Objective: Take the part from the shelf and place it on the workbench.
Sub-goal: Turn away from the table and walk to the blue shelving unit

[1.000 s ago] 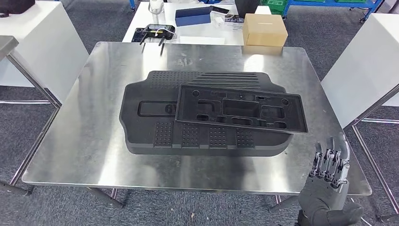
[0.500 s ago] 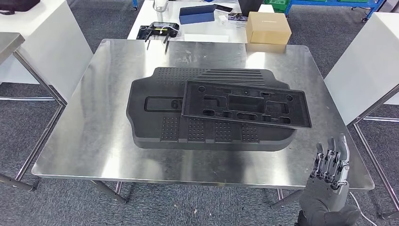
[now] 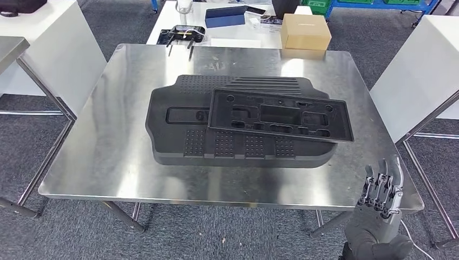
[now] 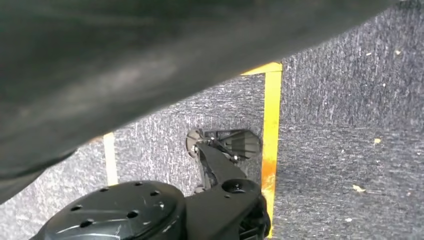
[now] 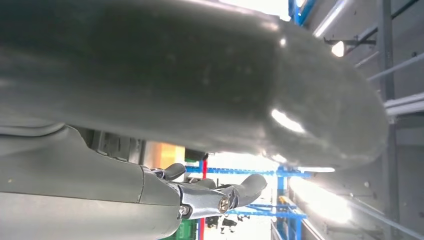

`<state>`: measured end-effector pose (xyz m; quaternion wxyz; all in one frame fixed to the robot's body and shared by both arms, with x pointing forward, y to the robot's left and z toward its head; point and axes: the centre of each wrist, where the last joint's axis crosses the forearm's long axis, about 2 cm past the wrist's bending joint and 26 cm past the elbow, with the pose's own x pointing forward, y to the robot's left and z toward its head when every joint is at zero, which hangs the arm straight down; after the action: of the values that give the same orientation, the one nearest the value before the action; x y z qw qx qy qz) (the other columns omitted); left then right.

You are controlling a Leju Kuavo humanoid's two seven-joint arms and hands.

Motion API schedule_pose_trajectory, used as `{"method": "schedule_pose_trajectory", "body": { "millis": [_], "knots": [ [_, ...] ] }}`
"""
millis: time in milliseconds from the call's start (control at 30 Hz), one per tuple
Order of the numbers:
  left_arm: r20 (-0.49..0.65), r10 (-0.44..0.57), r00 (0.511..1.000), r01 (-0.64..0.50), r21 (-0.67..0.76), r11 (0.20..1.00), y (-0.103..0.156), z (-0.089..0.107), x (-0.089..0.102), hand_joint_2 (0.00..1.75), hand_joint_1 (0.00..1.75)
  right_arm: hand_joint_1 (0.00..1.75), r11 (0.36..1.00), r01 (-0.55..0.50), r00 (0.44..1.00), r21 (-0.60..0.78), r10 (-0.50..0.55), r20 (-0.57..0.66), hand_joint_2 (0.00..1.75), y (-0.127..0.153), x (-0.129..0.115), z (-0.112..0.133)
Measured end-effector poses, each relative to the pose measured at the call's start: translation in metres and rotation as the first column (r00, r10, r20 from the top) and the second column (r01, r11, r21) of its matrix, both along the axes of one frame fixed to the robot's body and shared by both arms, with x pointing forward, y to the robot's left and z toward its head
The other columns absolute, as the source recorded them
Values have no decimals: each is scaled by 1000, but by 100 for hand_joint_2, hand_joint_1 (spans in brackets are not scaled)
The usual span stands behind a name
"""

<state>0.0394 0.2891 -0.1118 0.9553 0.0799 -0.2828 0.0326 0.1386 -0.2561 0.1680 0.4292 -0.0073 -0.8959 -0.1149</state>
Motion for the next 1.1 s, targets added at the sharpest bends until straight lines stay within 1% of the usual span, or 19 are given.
{"method": "schedule_pose_trajectory", "body": {
  "millis": [800,1100],
  "knots": [
    [-1,6,1000,-6,-6,1000,0,0,-1,0,0,0,1000,3,1000,-2,-3,-10,0,0,-1,-2],
    [-4,5,1000,-5,-13,1000,-4,0,0,0,0,0,994,82,995,-71,-85,-46,0,-1,-2,-3]
  ]
}}
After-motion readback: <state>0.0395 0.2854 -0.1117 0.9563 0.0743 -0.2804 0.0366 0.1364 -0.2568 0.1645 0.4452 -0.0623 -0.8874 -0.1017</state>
